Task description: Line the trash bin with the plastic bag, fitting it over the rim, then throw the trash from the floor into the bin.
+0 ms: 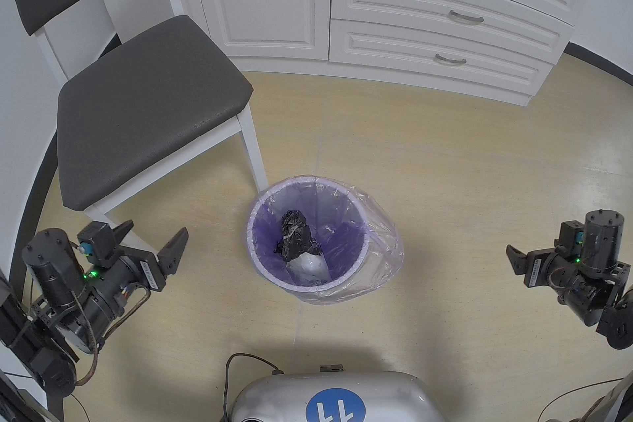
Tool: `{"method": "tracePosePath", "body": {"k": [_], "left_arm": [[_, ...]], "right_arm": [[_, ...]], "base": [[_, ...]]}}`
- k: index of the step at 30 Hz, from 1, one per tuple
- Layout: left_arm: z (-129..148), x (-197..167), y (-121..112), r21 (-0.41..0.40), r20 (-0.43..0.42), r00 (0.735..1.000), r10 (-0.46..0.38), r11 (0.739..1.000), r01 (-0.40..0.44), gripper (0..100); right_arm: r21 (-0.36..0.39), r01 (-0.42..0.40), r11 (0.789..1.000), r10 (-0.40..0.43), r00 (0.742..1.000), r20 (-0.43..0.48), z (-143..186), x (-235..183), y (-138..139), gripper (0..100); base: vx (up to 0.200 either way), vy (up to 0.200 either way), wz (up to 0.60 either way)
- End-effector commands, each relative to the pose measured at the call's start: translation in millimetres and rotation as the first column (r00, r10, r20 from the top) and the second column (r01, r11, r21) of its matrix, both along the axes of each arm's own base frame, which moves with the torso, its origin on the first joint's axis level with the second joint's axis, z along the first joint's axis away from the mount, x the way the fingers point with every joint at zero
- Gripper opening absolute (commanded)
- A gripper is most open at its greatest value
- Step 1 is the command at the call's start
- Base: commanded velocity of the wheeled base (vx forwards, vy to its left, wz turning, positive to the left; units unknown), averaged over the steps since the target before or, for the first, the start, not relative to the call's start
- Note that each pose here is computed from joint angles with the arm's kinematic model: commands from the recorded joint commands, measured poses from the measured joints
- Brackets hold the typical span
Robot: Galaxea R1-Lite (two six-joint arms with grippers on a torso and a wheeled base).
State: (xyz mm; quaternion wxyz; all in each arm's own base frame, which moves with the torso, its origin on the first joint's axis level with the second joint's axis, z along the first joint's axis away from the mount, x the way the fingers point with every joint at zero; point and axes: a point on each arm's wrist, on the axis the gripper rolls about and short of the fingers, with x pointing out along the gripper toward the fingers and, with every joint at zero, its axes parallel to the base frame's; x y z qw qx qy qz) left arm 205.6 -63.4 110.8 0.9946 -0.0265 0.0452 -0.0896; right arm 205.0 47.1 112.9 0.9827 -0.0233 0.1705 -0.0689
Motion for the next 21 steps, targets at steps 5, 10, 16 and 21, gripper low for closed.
{"method": "tracePosePath", "body": {"k": [5,10,16,21], "left_arm": [[53,-36,20,-0.01,0.175,0.984,0.043,0.999,-0.042,100],[97,-65,31,-0.023,0.212,0.975,0.07,0.998,-0.066,100],[142,-94,42,-0.028,0.208,0.973,0.103,0.995,-0.099,100],[168,-101,50,-0.046,0.252,0.95,0.182,0.983,-0.176,100]], "right_arm": [[-0.013,0.011,1.0,-0.006,0.95,0.312,71,-23,-12,100],[-0.007,0.051,0.999,-0.042,0.889,0.456,111,-24,-19,100],[0.039,0.095,0.995,-0.1,0.809,0.579,147,-30,-31,100],[0.069,0.088,0.994,-0.112,0.743,0.66,174,-40,-32,100]], "base": [[0.0,0.0,0.0],[0.0,0.0,0.0],[0.0,0.0,0.0],[0.0,0.0,0.0]]}}
